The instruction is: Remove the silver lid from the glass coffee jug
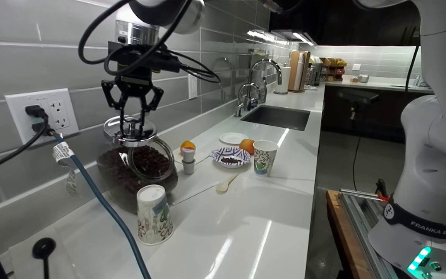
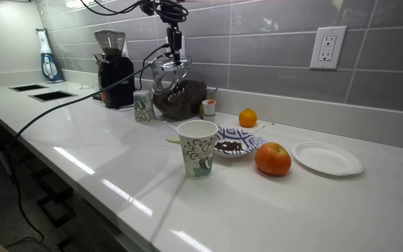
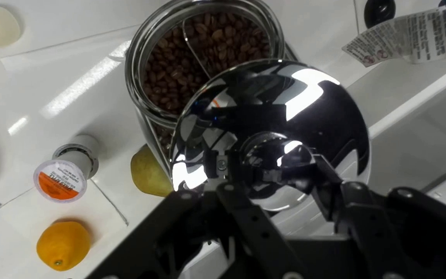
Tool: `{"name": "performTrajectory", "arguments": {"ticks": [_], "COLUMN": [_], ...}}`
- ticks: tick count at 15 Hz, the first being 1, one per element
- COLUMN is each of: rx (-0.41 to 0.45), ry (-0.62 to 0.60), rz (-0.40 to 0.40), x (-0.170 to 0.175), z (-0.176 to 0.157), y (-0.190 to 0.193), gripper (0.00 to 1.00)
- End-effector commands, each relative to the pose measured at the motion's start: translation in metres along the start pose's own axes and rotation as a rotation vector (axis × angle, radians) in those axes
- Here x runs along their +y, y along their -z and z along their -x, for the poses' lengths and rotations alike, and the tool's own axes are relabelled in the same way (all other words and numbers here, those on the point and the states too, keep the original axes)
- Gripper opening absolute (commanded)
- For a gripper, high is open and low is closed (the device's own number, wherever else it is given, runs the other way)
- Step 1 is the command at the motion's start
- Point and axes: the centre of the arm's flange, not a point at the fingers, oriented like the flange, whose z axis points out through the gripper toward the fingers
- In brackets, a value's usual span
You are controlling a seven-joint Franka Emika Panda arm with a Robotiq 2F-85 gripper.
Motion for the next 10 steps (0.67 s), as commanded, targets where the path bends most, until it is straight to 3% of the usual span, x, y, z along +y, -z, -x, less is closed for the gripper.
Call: {"name": "performTrajectory", "arguments": {"ticks": [1,10], "rx": [-0.013,0.002], "ry": [-0.026,-0.024], "rz": [-0.009,0.012], "x": [-0.01,-0.007], "z": [-0.015,-0.019], "y": [-0.006,-0.019], "gripper": [0.21,0.21]}}
